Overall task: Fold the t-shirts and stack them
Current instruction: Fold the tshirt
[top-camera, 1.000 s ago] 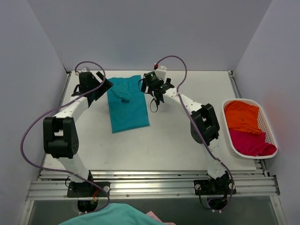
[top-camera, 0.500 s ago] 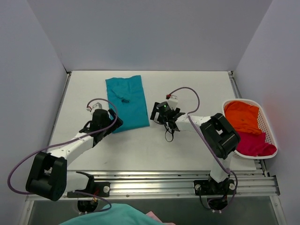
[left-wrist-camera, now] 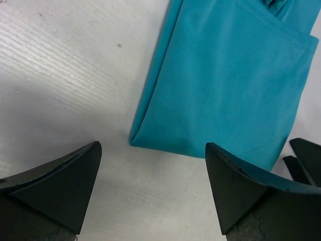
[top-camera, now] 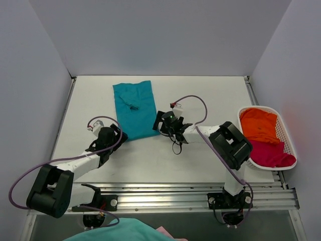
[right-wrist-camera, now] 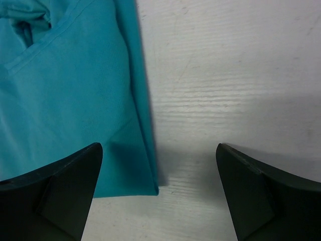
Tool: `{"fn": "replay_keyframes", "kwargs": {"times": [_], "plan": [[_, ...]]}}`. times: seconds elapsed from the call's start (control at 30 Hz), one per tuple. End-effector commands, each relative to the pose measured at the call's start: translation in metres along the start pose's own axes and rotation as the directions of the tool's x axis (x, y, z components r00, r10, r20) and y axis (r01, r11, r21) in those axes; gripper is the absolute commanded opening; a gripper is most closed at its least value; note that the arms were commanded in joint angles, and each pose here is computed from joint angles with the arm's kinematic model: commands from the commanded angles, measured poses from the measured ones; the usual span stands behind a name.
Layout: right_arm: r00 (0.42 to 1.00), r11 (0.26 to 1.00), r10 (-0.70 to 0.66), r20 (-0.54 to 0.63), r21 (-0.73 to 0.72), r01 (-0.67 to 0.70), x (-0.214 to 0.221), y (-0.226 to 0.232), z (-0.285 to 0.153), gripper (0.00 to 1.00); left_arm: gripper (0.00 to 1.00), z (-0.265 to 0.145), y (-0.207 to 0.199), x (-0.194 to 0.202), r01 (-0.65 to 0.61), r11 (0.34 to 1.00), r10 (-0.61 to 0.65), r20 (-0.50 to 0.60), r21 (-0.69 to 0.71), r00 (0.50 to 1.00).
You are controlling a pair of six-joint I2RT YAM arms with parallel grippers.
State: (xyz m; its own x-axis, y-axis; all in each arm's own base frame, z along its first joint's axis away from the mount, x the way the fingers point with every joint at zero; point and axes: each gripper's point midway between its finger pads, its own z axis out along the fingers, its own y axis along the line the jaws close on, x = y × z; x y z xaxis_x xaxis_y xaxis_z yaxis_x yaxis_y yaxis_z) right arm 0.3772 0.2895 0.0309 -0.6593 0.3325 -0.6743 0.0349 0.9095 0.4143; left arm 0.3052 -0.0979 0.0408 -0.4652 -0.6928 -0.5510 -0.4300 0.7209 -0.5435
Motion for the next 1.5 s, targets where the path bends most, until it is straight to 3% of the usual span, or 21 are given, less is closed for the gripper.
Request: {"fn": "replay_keyframes", "kwargs": {"times": [0.0,0.17,0.37,0.47,0.67,0.8,0.9,0.93,1.03,1.27,1.47], "plan": [[1.000,0.998,0.002,-0.001,-0.065,-0.002,0.009,0.033,0.001,0.91,0.95,0.010,0.000,-0.001,0.055,0.998,-0.056,0.027,0.018,0.998],[0.999,0.998,-0.029,-0.035,-0.052,0.027,0.029,0.041,0.008,0.70,1.00,0.022,-0.002,0.010,0.072,0.997,-0.071,-0.013,0.034,0.997],[0.998,0.999,-0.030,-0.055,-0.024,0.028,0.037,0.037,0.013,0.44,0.79,0.030,0.001,0.019,0.079,0.996,-0.078,-0.044,0.037,0.996],[0.998,0.999,-0.032,-0.050,-0.006,0.031,0.036,0.035,0.013,0.41,0.72,0.030,0.000,0.020,0.084,0.996,-0.081,-0.048,0.044,0.996],[0.998,0.999,-0.039,-0.057,0.014,0.040,0.040,0.031,0.016,0.29,0.45,0.032,0.001,0.021,0.085,0.996,-0.083,-0.045,0.041,0.996],[0.997,0.999,-0.041,-0.073,0.023,0.043,0.045,0.030,0.019,0.01,0.32,0.034,0.003,0.021,0.086,0.996,-0.084,-0.040,0.037,0.996],[0.996,0.999,-0.044,-0.081,0.028,0.047,0.048,0.029,0.021,0.00,0.20,0.038,0.004,0.022,0.079,0.996,-0.077,-0.040,0.034,0.996],[0.995,0.998,-0.046,-0.084,0.029,0.049,0.049,0.029,0.021,0.00,0.11,0.039,0.001,0.020,0.080,0.996,-0.079,-0.034,0.046,0.996],[0.996,0.998,-0.051,-0.078,0.028,0.053,0.046,0.033,0.017,0.00,0.02,0.041,0.000,0.022,0.072,0.996,-0.070,-0.039,0.054,0.997],[0.995,0.994,-0.068,-0.070,0.080,0.073,0.043,0.028,-0.009,0.00,0.02,0.016,-0.010,0.030,0.084,0.989,-0.073,-0.086,0.123,0.994],[0.985,0.986,-0.105,-0.134,0.111,0.121,0.067,0.015,-0.038,0.00,0.02,-0.024,-0.018,0.040,0.088,0.980,-0.065,-0.127,0.181,0.990]]}}
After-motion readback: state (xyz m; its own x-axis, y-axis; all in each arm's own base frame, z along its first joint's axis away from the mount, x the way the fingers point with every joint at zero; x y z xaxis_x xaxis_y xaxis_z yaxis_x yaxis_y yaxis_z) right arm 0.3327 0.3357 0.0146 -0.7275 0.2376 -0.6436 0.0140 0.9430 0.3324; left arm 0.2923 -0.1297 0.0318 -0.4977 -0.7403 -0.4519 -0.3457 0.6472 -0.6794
